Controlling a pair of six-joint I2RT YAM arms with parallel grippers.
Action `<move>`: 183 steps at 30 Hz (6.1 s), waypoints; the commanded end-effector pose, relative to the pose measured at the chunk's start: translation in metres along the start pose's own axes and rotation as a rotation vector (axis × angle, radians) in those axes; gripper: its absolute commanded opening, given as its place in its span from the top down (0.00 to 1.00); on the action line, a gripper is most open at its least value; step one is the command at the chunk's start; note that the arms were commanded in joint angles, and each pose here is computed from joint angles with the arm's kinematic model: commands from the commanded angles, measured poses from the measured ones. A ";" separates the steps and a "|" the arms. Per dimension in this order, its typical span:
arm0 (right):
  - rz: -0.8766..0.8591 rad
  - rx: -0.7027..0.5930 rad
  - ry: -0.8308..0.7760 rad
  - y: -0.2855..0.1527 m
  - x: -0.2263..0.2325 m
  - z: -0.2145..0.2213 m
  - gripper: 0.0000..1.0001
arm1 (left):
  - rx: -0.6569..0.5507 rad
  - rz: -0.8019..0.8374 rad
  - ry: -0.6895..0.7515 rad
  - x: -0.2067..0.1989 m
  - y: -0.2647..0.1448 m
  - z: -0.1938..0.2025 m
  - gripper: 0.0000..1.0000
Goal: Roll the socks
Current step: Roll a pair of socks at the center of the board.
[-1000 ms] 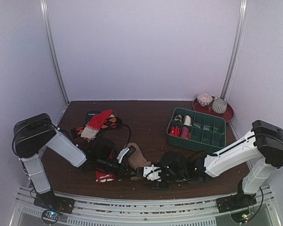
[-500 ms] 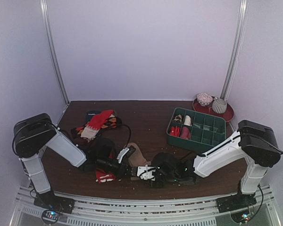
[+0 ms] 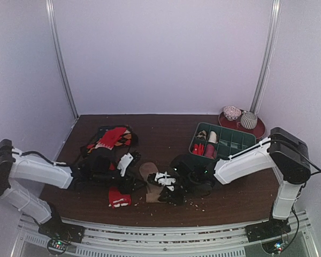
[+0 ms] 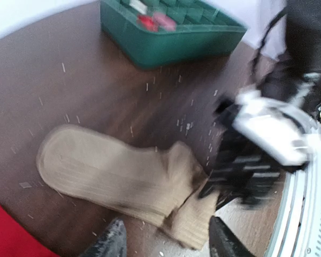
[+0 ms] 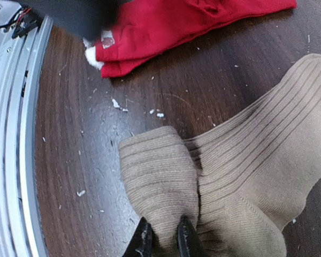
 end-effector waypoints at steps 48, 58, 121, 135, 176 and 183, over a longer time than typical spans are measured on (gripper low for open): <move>-0.394 0.490 0.598 0.025 -0.021 0.066 0.91 | 0.014 0.167 0.354 -0.050 0.052 0.055 0.71; -0.341 0.346 0.509 0.010 -0.026 0.037 0.72 | 0.138 0.094 0.212 -0.036 0.058 0.079 1.00; -0.220 0.351 0.419 0.010 0.004 0.072 0.83 | -0.032 -0.125 0.112 -0.005 -0.019 0.021 0.35; -0.239 0.567 0.492 0.022 -0.001 0.084 0.83 | -0.159 0.002 0.400 -0.037 0.006 0.011 0.34; -0.256 0.591 0.478 0.024 0.000 0.093 0.83 | -0.013 -0.035 0.356 -0.025 0.033 0.043 0.43; -0.255 0.596 0.482 0.025 0.000 0.095 0.83 | 0.021 0.013 0.329 -0.026 0.041 0.057 0.47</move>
Point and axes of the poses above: each gripper's point midway between its finger pads, its own y axis out along the fingers, its own x axis along the line the jaws close on, z = x × y, the point moved 6 cm from there along -y, back along the fingers, and after that the axes turned 2 degrees about y, right-handed, at the moved point
